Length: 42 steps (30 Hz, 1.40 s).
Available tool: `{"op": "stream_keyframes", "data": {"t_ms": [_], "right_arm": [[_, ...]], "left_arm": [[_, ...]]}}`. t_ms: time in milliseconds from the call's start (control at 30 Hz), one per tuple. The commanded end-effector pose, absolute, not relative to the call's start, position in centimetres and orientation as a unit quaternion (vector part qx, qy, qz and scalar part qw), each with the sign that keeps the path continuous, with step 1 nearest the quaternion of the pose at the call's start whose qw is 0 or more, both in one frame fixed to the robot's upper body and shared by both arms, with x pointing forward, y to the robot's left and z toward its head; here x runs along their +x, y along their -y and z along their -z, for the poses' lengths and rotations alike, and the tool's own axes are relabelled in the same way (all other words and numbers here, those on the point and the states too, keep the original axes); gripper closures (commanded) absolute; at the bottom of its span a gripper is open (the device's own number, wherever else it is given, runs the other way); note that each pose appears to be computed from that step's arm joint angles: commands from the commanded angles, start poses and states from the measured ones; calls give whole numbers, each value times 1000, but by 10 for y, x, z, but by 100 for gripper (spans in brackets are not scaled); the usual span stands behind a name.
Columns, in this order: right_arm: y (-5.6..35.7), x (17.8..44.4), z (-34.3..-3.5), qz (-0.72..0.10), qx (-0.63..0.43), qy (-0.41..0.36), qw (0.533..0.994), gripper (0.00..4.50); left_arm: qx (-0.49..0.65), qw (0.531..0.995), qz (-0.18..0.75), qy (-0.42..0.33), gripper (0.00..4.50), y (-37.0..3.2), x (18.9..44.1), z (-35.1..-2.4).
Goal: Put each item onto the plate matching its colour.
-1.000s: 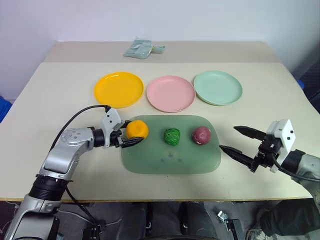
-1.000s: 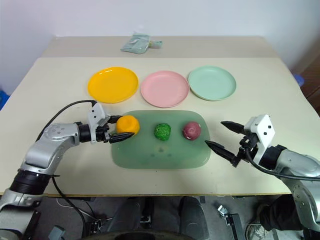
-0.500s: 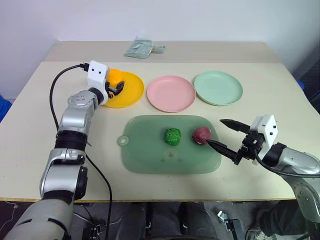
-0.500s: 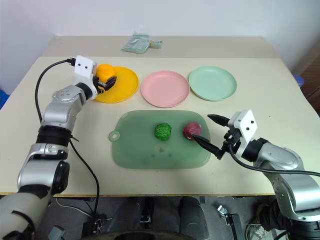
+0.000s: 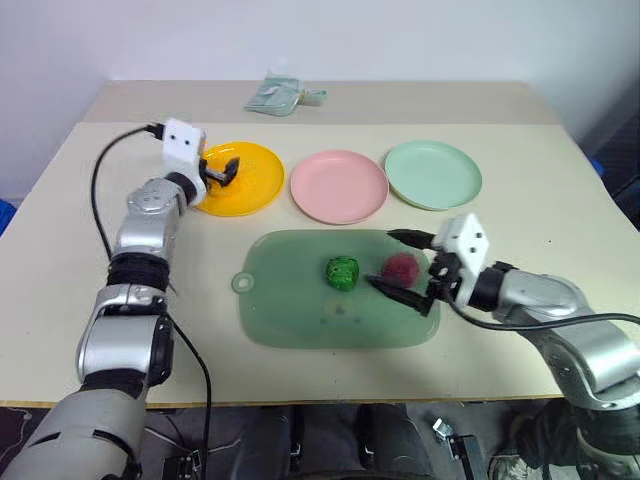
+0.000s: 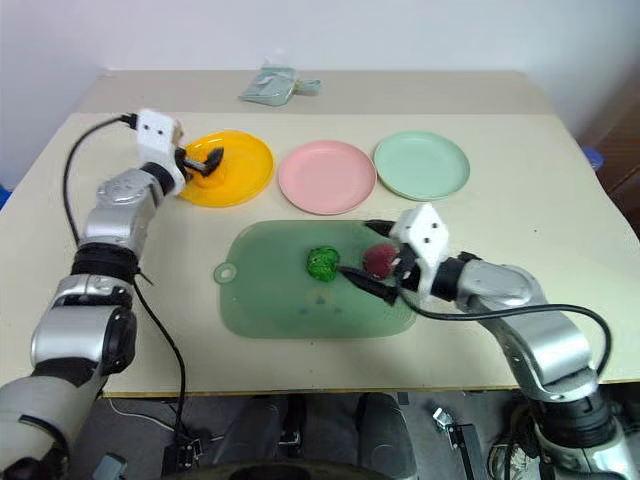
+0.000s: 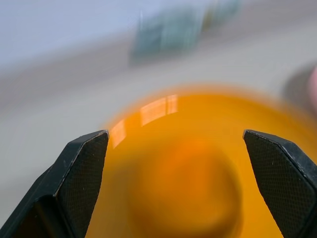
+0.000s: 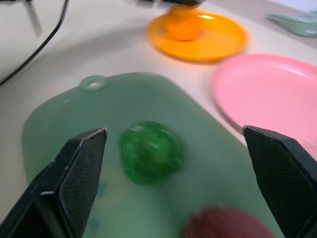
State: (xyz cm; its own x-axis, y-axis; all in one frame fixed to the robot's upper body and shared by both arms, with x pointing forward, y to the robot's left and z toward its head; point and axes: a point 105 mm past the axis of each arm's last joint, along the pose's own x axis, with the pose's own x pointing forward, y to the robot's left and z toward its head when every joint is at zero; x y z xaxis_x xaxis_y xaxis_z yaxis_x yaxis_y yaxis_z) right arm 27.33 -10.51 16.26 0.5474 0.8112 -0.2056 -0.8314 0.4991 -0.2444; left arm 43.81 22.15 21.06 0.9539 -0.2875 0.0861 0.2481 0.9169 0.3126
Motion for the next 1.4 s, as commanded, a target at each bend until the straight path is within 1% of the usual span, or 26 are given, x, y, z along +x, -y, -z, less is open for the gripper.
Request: {"op": "stream_keyframes", "data": {"t_ms": [33, 67, 133, 233, 300, 333, 400, 433, 467, 500, 533, 600, 633, 700, 733, 833, 933, 1000, 1067, 1100, 1133, 1200, 1233, 1300, 1333, 1400], "right_arm": [[92, 281, -157, -474, -192, -28, 859, 0], [90, 284, -154, -473, -199, -32, 858, 0], [83, 285, -146, -483, -207, -41, 850, 0], [77, 291, -137, -479, -215, -56, 849, 0], [76, 298, -133, -468, -220, -63, 853, 0], [75, 301, -132, -462, -222, -63, 856, 54], [74, 303, -133, -459, -223, -62, 858, 118], [73, 303, -134, -460, -221, -60, 858, 179], [71, 302, -137, -464, -220, -54, 856, 228], [68, 299, -146, -471, -214, -36, 855, 262], [66, 298, -155, -474, -211, -18, 855, 274], [65, 298, -169, -470, -213, 8, 857, 274], [72, 309, -183, -443, -209, 29, 871, 274], [97, 343, -209, -345, -205, 55, 914, 274], [111, 359, -217, -298, -204, 56, 931, 274], [165, 403, -216, -153, -228, 22, 961, 274], [196, 429, -209, -84, -220, 0, 972, 274], [206, 441, -200, -67, -207, -12, 976, 274], [211, 448, -192, -68, -199, -19, 977, 274], [212, 450, -192, -71, -189, -13, 979, 168], [212, 451, -196, -75, -186, 3, 980, 128], [207, 447, -210, -97, -184, 41, 977, 22], [204, 442, -216, -113, -187, 59, 974, 4], [193, 425, -225, -177, -190, 88, 962, 4], [185, 413, -226, -222, -186, 95, 952, 4], [169, 376, -218, -337, -173, 83, 922, 4]], "left_arm": [[213, 948, 219, 94, 6, -213, 400, -216], [224, 937, 253, 91, 6, -205, 386, -212], [230, 899, 365, 69, 6, -178, 348, -192], [226, 853, 469, 25, 6, -153, 305, -166], [216, 834, 508, -2, 6, -143, 285, -154], [208, 830, 517, -10, 0, -140, 279, -151], [197, 826, 527, -18, 0, -137, 273, -149], [195, 826, 529, -20, 0, -136, 271, -149], [192, 826, 530, -22, 0, -136, 269, -149], [190, 825, 531, -24, 0, -135, 268, -148], [188, 825, 532, -26, 0, -134, 266, -147], [186, 824, 535, -27, 0, -133, 265, -146], [183, 823, 537, -26, 0, -130, 264, -145], [176, 819, 545, -20, 0, -123, 262, -145], [173, 818, 548, -17, 0, -120, 261, -145], [161, 815, 556, -9, 0, -109, 258, -145], [155, 816, 557, -4, 0, -102, 256, -145], [149, 818, 556, -1, 0, -99, 256, -146], [146, 821, 552, 0, 0, -97, 255, -145], [146, 823, 549, 0, 0, -97, 255, -145], [145, 825, 546, 0, 0, -97, 255, -145], [144, 830, 539, -1, 0, -99, 255, -145], [144, 832, 536, -2, 0, -100, 254, -144], [144, 834, 533, -5, 0, -102, 253, -144], [144, 834, 533, -6, 0, -103, 253, -144], [145, 834, 532, -7, 0, -104, 253, -143]]}}
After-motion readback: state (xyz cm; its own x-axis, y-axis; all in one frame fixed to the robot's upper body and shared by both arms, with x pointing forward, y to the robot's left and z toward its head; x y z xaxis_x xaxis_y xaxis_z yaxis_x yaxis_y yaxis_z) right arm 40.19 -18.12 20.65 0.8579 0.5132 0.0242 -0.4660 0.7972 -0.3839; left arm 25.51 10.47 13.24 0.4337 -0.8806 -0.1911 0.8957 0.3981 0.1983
